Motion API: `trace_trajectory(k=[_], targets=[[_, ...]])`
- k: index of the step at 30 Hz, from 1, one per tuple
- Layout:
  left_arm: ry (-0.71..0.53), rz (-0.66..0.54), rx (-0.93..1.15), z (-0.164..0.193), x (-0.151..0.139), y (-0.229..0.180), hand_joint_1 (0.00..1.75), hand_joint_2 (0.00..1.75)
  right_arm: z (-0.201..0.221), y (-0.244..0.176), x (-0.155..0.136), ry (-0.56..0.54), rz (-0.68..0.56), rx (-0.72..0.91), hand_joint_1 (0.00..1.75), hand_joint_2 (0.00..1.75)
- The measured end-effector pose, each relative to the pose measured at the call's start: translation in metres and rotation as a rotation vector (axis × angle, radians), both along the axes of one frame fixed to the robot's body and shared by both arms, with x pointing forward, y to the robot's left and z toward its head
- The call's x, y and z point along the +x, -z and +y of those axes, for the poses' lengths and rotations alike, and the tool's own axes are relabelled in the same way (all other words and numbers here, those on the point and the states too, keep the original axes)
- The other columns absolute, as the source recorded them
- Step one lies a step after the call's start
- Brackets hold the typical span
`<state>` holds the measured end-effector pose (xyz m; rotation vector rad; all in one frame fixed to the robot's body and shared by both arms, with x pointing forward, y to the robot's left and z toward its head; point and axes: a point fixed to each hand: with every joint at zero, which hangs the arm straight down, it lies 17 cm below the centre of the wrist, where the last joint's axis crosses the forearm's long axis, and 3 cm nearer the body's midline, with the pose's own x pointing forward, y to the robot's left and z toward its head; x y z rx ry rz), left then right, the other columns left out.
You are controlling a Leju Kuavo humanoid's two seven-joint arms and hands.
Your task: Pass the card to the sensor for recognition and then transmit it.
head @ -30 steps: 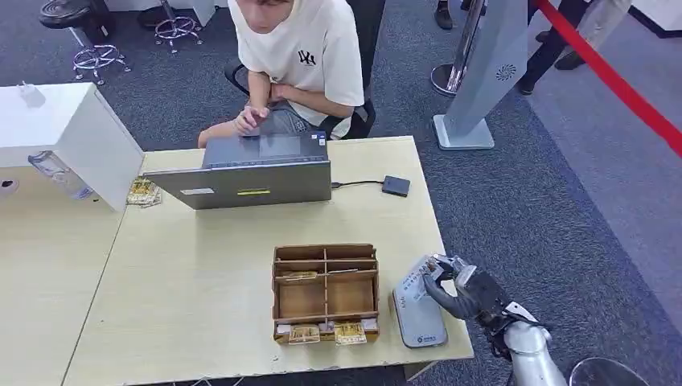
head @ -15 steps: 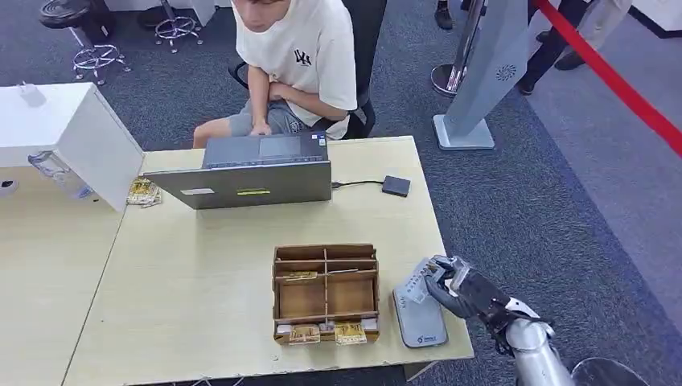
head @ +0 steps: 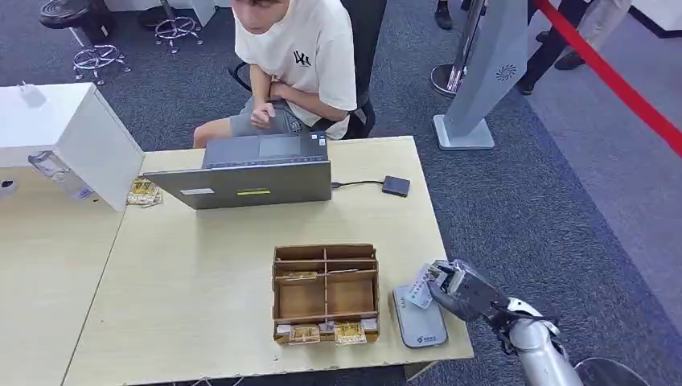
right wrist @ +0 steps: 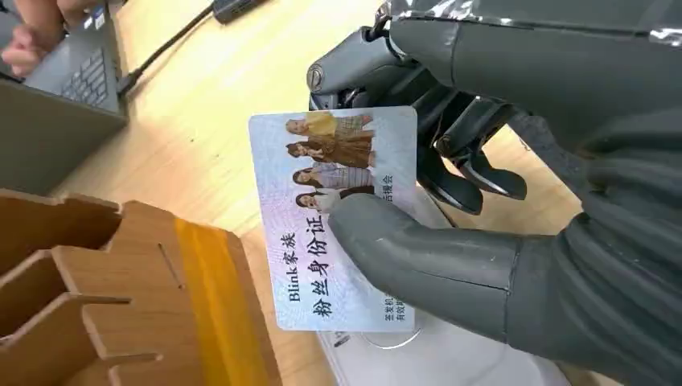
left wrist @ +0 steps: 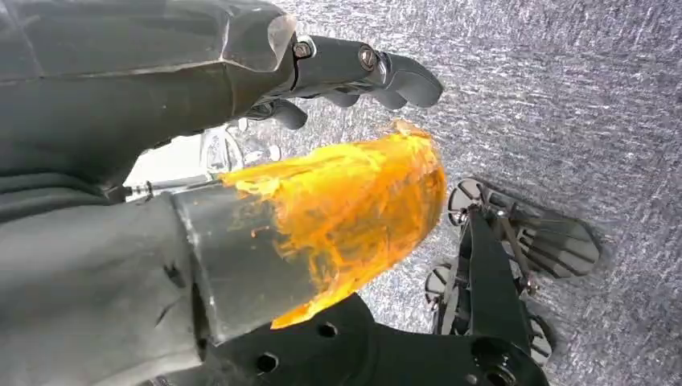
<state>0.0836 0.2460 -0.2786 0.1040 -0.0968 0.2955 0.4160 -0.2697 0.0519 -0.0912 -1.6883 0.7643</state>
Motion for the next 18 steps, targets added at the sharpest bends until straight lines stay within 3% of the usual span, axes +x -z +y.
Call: trace_trajectory(k=[18], targets=[[-0.029,-0.001,0.000,0.002,0.000,0.000,0.00,0.00,0.002,0.006,0.012,-0.008,-0.017,-0.112,1.75,1.75]])
